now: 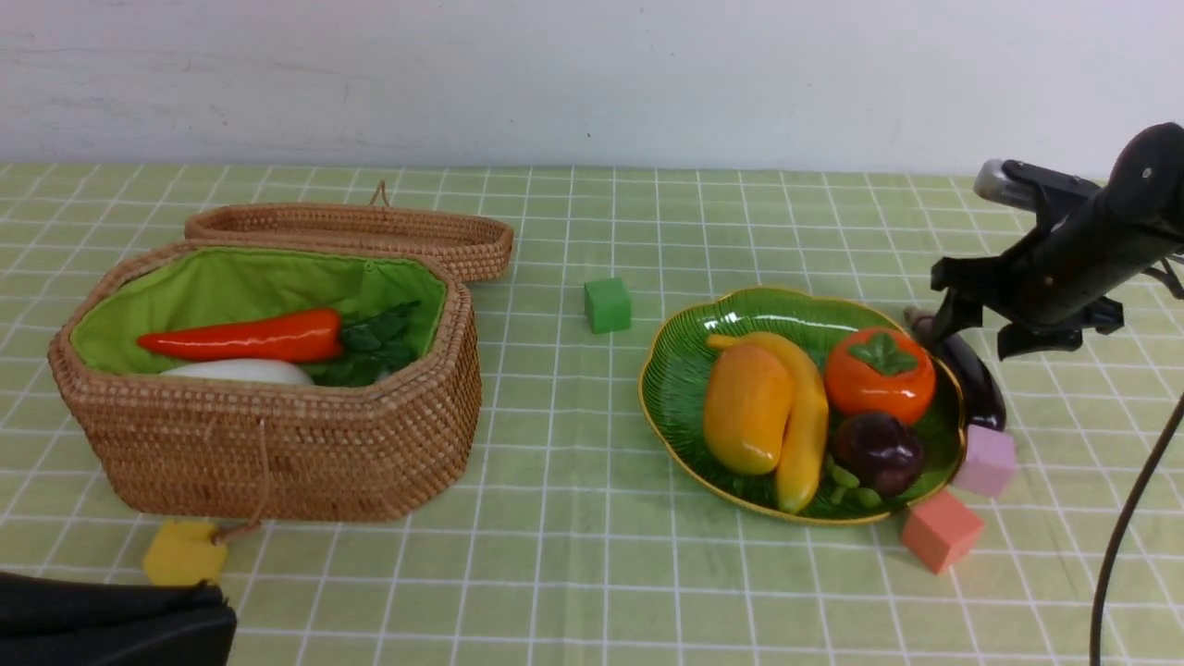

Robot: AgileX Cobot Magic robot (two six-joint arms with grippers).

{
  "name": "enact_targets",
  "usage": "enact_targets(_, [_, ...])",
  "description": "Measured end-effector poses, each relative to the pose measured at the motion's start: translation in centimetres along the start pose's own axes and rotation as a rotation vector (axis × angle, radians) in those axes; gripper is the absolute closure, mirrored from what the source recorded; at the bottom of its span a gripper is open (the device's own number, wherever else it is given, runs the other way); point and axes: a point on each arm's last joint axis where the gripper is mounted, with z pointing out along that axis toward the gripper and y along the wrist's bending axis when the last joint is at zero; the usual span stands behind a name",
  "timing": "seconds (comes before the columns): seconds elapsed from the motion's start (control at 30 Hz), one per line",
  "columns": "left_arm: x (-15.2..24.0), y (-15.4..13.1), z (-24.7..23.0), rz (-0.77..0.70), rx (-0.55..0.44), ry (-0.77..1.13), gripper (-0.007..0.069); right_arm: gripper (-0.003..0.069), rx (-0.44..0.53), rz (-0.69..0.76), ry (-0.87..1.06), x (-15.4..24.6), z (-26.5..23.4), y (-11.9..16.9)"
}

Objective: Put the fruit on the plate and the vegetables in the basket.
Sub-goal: Grab an eggplant with your right arm and place it in the basket on the left.

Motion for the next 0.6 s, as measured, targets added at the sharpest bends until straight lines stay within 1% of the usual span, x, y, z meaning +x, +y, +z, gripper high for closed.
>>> enact_targets(0.47, [0.0,0.0,0.0,-0.002,0.002,0.000,0.0636,0.0146,0.009,0.011,0.012,0.5,2.1,-0.6])
enact_targets(0.53, [0.0,0.0,0.0,-0.002,0.002,0.000,0.0635,0.0157,0.013,0.004,0.011,0.5,2.1,-0.7])
enact_targets(0.6, [0.0,0.0,0.0,-0.002,0.002,0.000,0.0635,0.0191,0.020,-0.007,0.012,0.5,2.1,-0.7])
